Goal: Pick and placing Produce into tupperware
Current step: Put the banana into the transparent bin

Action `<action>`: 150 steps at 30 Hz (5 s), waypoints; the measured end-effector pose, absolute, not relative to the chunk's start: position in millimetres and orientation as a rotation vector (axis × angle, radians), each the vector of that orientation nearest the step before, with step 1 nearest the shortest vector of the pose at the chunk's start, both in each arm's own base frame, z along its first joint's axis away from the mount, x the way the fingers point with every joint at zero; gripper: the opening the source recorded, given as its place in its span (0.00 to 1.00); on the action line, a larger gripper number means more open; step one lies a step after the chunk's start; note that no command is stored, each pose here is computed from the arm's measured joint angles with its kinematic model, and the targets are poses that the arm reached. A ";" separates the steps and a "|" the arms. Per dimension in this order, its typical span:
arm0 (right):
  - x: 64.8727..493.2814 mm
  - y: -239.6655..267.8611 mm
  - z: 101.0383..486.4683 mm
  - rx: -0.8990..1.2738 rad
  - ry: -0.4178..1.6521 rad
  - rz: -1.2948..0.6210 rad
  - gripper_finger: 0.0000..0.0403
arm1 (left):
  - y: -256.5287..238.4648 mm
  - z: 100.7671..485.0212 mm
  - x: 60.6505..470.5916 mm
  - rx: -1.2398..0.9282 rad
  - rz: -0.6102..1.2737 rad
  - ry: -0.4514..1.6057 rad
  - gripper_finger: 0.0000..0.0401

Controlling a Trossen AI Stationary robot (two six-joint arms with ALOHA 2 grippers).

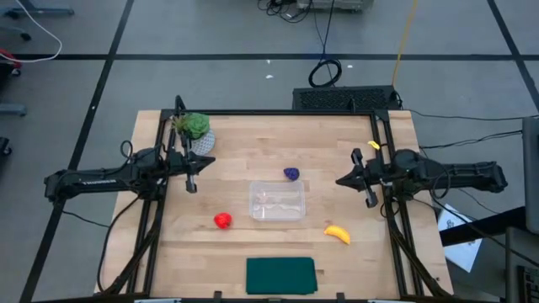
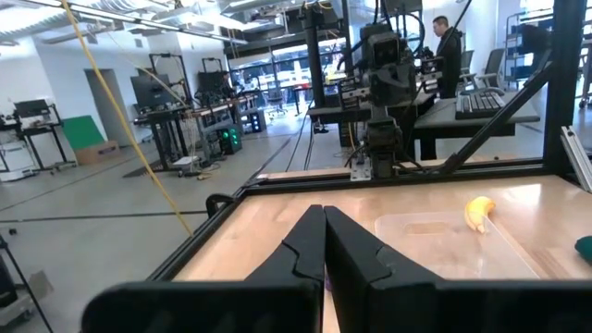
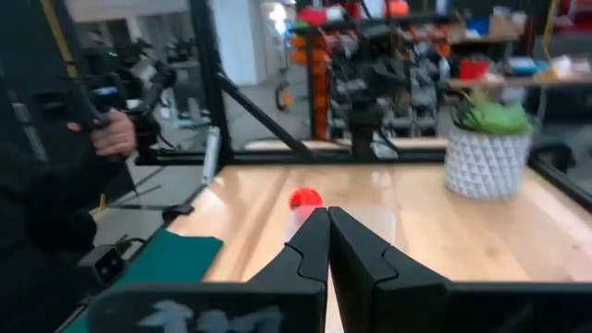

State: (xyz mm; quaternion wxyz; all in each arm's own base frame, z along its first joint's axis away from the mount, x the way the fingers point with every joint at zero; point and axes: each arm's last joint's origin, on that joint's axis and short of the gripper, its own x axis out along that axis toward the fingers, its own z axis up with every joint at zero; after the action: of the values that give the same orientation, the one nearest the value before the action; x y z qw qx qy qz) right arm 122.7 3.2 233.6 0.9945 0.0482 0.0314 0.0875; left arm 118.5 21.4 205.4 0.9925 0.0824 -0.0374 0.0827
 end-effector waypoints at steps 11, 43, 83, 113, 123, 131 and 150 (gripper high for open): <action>132.3 14.1 254.7 0.185 0.171 0.174 0.00 | 21.4 204.8 118.5 0.160 0.166 -0.069 0.01; 167.8 49.2 291.0 0.422 0.736 -0.047 0.00 | 21.5 202.1 118.7 0.156 0.164 -0.041 0.01; 182.7 78.7 248.8 0.645 1.239 -0.081 0.00 | 21.7 200.2 118.8 0.159 0.172 -0.021 0.01; 210.9 91.0 249.7 0.526 1.467 -0.157 0.04 | 21.7 199.7 118.8 0.158 0.171 -0.016 0.01; 214.9 92.1 250.5 0.509 1.421 -0.128 0.28 | 21.7 199.7 118.8 0.157 0.171 -0.016 0.01; 214.8 92.1 250.5 0.510 1.423 -0.129 0.53 | 21.7 198.9 118.8 0.156 0.170 -0.008 0.01; 213.5 91.5 237.4 0.511 1.423 -0.132 0.60 | 21.7 198.5 118.8 0.157 0.170 -0.003 0.01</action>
State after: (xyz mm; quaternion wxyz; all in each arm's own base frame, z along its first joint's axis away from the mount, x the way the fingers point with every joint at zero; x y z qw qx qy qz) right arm 213.5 91.5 237.4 0.7255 0.2315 0.6453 -0.0596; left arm 118.8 21.7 198.5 0.9933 0.0782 -0.0015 0.0848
